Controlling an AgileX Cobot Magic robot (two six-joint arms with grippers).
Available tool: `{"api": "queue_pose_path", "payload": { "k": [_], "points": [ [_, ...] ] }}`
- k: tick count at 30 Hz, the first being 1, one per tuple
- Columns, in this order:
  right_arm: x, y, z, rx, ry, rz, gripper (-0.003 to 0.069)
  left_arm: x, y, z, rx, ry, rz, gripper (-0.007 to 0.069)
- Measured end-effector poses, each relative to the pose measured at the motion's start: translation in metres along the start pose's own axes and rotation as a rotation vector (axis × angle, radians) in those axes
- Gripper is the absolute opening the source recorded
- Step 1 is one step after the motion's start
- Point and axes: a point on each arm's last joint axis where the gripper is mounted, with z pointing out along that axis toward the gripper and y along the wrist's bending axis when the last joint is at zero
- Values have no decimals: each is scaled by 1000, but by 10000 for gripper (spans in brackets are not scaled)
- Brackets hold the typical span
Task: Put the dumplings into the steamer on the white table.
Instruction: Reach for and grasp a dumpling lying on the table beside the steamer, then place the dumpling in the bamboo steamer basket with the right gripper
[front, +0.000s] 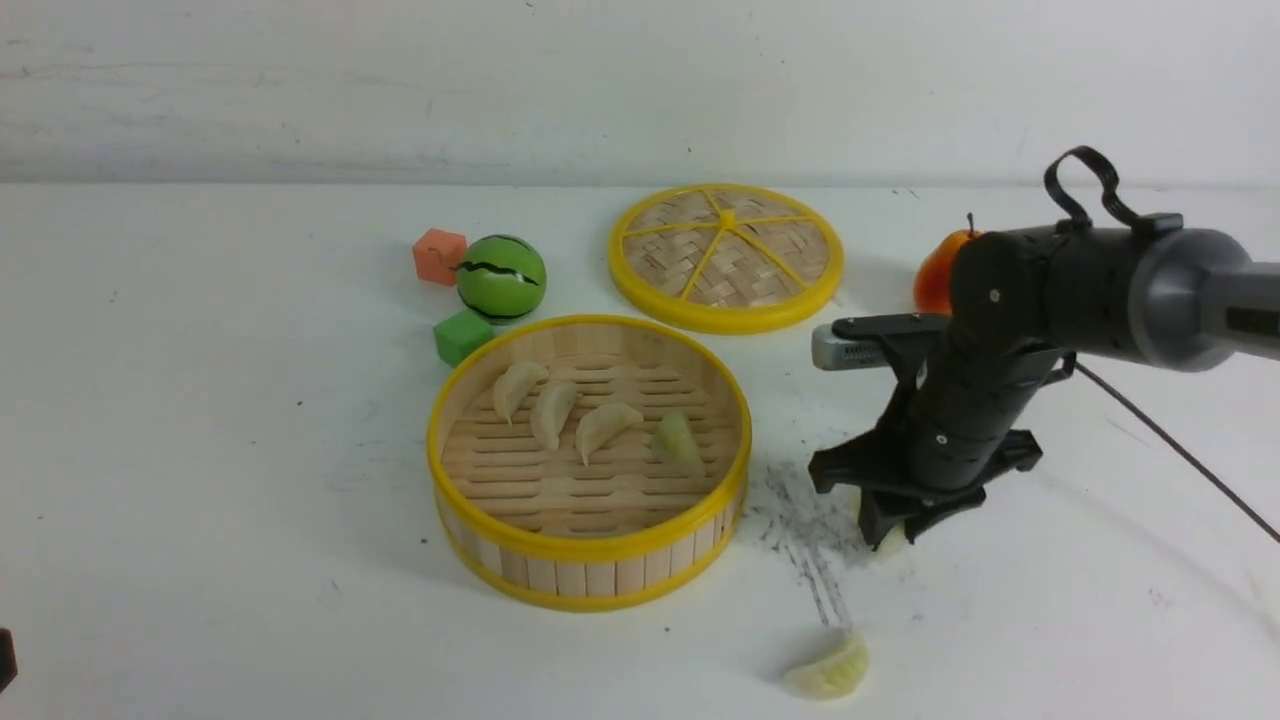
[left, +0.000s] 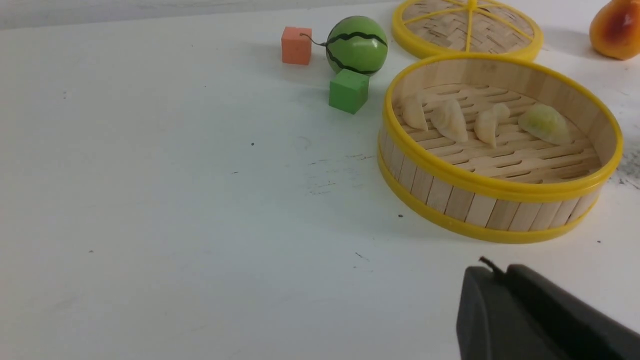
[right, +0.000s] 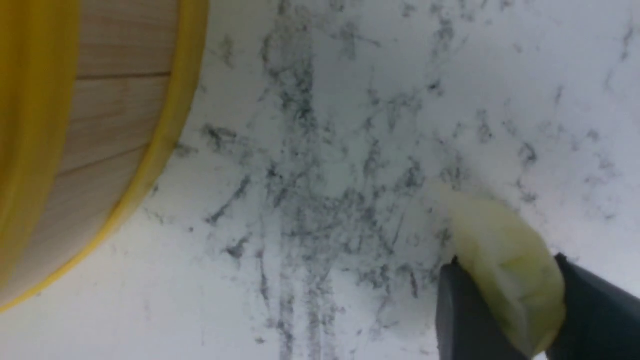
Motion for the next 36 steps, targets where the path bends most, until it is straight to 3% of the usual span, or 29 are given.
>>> {"api": "queue_pose_path", "payload": {
  "k": [4, 10, 14, 18, 23, 29, 31, 36],
  "points": [
    [-9, 9, -32, -50, -80, -1, 211, 0, 0, 0, 0, 0, 0, 34],
    [-35, 84, -87, -237, -276, -125, 211, 0, 0, 0, 1, -1, 0, 34],
    [-35, 148, -68, -319, -285, -224, 211, 0, 0, 0, 4, -5, 0, 34],
    [-35, 183, -23, -342, -218, -238, 211, 0, 0, 0, 4, -5, 0, 35],
    [-35, 195, 14, -334, -171, -239, 211, 0, 0, 0, 3, -4, 0, 38],
    [-38, 196, 26, -329, -170, -235, 211, 0, 0, 0, 2, -3, 0, 39],
    [-37, 196, 26, -330, -168, -234, 233, 0, 0, 0, 2, -3, 0, 43],
    [-38, 197, 21, -342, -175, -228, 372, 0, 0, 0, 2, -3, 0, 48]
  ]
}}
